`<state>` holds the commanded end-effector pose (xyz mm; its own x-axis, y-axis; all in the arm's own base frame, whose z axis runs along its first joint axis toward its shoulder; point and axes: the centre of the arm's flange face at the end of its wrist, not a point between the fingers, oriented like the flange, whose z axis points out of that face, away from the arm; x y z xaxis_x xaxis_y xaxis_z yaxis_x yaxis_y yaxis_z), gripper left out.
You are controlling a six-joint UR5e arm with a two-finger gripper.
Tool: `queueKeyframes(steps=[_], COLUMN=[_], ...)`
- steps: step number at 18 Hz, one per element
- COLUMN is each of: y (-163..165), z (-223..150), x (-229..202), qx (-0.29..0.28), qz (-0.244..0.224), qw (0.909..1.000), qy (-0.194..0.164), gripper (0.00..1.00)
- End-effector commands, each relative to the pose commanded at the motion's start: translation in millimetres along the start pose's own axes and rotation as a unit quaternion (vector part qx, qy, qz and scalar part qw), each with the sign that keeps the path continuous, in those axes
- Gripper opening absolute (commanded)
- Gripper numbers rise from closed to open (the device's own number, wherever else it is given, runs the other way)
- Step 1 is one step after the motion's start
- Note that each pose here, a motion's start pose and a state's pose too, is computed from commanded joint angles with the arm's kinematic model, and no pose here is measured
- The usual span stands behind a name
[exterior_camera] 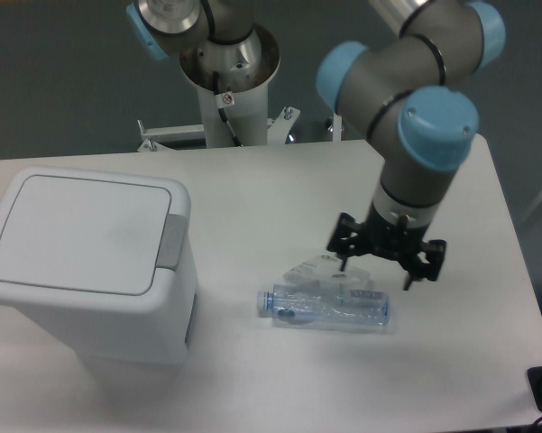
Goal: Open the trash can
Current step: 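Move the gripper over the bottle toward the trash can's grey lid button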
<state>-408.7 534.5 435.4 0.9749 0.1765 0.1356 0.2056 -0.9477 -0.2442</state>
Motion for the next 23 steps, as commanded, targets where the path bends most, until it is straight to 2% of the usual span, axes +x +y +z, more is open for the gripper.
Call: queueKeyframes(steps=[4, 7, 17, 23], y=[-21.5, -17.2, -9.5, -12.9], z=[6.6, -12.4, -45.6, -36.9], x=[47.6, 66.1, 85.4, 95.7], qx=[0.01, 0.019, 0.041, 0.035], qz=[-0.03, -0.041, -0.057, -0.058], qw=[0.9991, 0.9971, 0.9945, 0.9943], qy=[0.028, 0.062, 0.077, 0.082], gripper=[1.0, 1.0, 1.0, 1.0])
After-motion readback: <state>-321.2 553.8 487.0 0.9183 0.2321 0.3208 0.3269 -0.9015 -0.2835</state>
